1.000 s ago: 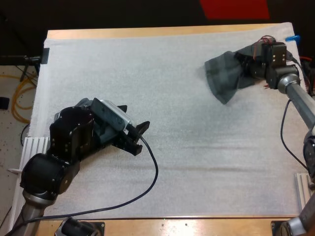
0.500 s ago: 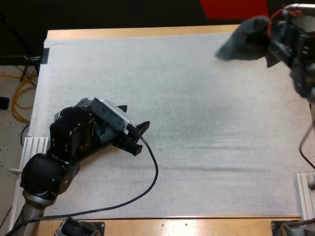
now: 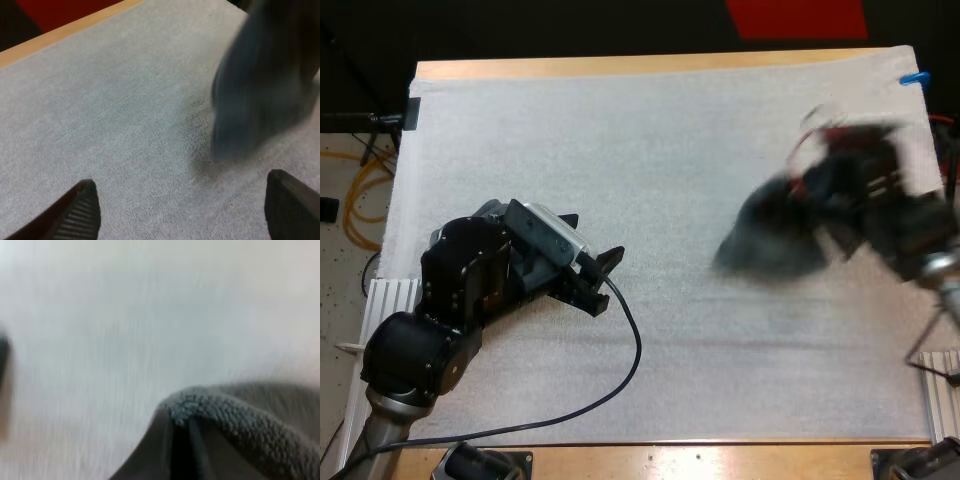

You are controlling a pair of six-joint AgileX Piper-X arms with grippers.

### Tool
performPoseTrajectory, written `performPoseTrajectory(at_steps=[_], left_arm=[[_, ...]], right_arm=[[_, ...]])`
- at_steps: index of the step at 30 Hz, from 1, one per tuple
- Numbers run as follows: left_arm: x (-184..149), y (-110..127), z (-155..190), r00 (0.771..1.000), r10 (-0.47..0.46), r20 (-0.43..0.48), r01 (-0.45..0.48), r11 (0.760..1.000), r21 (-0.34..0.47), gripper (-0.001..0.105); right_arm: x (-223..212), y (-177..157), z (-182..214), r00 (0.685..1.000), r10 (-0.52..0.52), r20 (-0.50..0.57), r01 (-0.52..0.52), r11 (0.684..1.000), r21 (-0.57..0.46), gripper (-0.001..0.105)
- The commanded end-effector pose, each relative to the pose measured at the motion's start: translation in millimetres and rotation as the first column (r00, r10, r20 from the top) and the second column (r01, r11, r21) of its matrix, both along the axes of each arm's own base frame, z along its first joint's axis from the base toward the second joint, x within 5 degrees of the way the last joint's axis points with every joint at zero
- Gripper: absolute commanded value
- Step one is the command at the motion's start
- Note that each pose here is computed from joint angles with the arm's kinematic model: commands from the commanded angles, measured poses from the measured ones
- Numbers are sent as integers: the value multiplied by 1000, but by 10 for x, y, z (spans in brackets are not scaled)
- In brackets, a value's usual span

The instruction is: Pick towel from pile fold and stack

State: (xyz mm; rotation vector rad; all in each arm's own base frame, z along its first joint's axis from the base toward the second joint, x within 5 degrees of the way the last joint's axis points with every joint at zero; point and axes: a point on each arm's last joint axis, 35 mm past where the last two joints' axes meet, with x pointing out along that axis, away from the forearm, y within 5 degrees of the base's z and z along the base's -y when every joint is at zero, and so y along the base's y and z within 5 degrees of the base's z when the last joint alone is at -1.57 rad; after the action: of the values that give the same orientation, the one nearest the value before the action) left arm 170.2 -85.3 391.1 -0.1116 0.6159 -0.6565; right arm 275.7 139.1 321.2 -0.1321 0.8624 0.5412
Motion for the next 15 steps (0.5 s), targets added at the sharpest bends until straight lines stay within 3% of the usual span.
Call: performPoseTrajectory(at_steps=[1, 5, 7, 15], left_arm=[[-4, -10, 35, 1000, -5, 4, 5, 1000, -16, 67], [-4, -10, 35, 1000, -5, 4, 5, 1000, -16, 67], [-4, -10, 35, 1000, -5, 4, 5, 1000, -16, 67], [-4, -10, 35, 1000, -5, 4, 5, 1000, -16, 67]], right_arm=[[-67, 127, -249, 996, -2, -87, 4, 1000, 15, 0], [-323, 447, -645, 966, 78, -245, -74, 997, 24, 0], [-532, 668, -747, 942, 163, -294, -160, 987, 34, 0], [-1066, 1119, -754, 873, 376, -311, -380, 924, 53, 0]])
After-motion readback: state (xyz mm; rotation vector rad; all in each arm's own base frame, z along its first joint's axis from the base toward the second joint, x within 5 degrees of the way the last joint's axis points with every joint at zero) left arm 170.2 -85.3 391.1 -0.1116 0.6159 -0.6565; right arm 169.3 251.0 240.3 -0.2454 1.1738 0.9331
